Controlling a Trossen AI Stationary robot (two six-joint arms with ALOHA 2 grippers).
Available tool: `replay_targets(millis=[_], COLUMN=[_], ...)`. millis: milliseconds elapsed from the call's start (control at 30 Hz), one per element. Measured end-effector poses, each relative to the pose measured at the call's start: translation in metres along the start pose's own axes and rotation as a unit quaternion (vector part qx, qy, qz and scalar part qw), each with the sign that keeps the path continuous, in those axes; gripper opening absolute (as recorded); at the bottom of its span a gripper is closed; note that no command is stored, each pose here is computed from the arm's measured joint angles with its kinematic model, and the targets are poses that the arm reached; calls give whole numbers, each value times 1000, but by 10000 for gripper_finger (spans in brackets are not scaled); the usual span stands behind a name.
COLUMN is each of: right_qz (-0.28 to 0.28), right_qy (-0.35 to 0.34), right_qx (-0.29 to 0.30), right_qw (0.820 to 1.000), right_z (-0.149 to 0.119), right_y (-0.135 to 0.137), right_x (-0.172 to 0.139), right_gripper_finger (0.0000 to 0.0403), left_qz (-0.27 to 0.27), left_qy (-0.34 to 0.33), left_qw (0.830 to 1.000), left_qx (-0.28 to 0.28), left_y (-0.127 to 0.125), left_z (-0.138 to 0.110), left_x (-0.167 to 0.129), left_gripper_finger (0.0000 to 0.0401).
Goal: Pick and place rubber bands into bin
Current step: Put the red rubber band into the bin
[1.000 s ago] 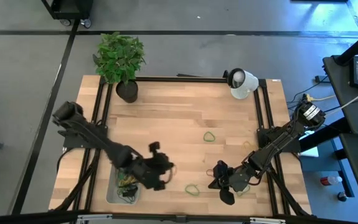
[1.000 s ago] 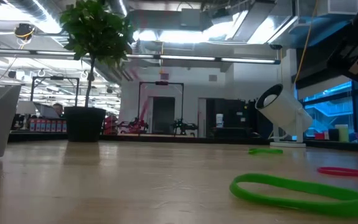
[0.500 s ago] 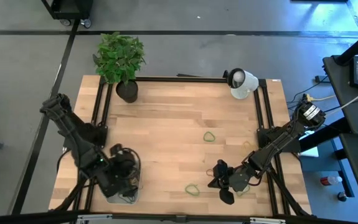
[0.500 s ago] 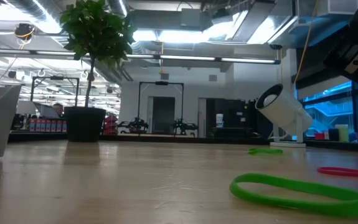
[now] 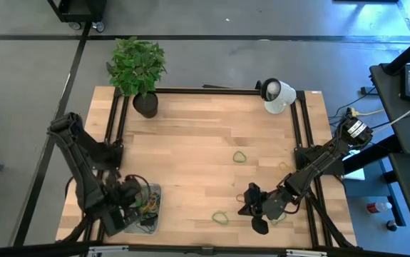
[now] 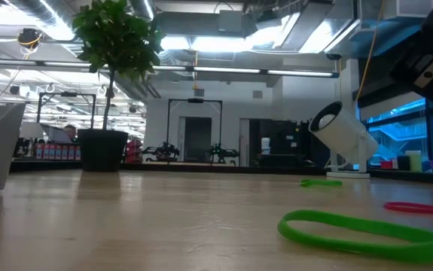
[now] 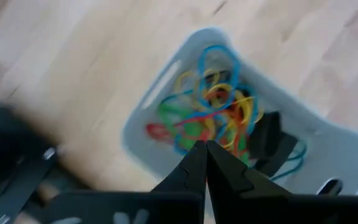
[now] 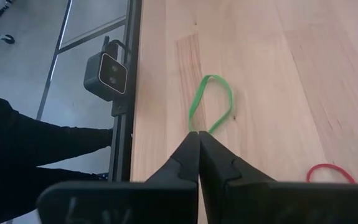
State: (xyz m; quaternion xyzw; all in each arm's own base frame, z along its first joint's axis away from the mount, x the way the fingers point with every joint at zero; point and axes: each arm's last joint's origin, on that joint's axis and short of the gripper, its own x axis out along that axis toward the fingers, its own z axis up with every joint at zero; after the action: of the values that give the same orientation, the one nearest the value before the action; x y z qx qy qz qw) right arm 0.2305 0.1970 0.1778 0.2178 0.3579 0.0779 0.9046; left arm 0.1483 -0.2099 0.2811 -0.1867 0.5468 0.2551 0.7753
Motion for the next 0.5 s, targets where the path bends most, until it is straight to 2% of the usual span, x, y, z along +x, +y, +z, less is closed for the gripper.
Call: replay_targets(millis=[167, 367, 500], right_qz=[-3, -6, -6], right_qy=[-2, -4, -4], right_qx=[2, 6, 6], right_qw=[1000, 1000, 1000], right_z=[2, 4, 4], right_y=[-2, -4, -4], right_x=[1, 1, 1], right_gripper_finger=[3, 3, 3], left_qz=[-12, 16, 3], left_qy=[-10, 53, 105], left_qw=[999, 997, 991], left_qx=[39, 55, 78], left_y=[-26, -55, -70], left_z=[-4, -18, -27], left_x=[22, 63, 83], left_gripper_finger=[1, 3, 14])
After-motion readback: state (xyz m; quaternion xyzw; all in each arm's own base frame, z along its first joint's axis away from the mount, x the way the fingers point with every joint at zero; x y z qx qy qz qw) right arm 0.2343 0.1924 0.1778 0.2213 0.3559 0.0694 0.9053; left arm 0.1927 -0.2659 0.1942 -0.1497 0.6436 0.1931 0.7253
